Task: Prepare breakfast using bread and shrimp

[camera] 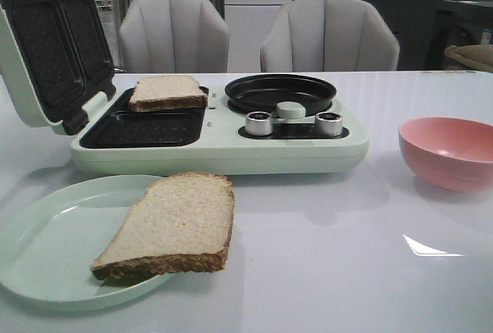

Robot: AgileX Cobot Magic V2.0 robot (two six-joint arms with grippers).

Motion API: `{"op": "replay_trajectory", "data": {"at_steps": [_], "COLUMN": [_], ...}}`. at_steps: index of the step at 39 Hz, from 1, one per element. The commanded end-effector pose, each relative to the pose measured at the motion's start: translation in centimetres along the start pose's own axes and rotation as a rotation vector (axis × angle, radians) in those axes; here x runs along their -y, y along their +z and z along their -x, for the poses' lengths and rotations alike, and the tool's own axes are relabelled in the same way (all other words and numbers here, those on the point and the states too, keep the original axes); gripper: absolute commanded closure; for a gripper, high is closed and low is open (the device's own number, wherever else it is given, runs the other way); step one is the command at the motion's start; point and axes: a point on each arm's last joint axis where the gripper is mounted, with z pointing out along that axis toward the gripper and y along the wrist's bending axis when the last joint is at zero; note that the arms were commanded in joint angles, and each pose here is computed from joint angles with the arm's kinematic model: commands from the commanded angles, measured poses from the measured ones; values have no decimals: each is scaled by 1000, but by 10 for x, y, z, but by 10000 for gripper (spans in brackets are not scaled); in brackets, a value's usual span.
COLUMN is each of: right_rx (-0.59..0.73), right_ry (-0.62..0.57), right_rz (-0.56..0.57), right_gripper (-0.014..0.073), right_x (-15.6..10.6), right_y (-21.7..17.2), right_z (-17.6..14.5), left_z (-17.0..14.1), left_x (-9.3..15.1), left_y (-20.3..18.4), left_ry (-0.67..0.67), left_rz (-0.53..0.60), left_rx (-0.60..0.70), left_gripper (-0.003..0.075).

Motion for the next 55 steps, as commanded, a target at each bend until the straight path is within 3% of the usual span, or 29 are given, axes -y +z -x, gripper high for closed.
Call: {"op": "replay_trajectory", "data": {"at_steps": [1,5,16,33,41,55], "right_rx": [28,-56,-310,-623,-701,-787], "right_ry": [-12,-9,210,231,294,370], "right_rz": [30,72,233,349,502,653], "right_gripper": [63,65,65,65,65,65], "right_x": [-7,-15,-55,-109,-131,-150], "right_y": [8,25,87,181,217,263], "right_z": [25,31,25,-2,-17,-51], "left_z": [14,14,14,14,14,14], "left_x": [0,0,0,0,0,0], "left_y": [-2,-2,-2,-2,-2,-2], "left_ry": [-18,-18,-18,-18,-18,-18], "left_rz": [-1,-1,-1,-1,-1,-1], "left_rx": [86,86,86,86,86,86], "left_gripper": [104,104,104,104,104,104]}}
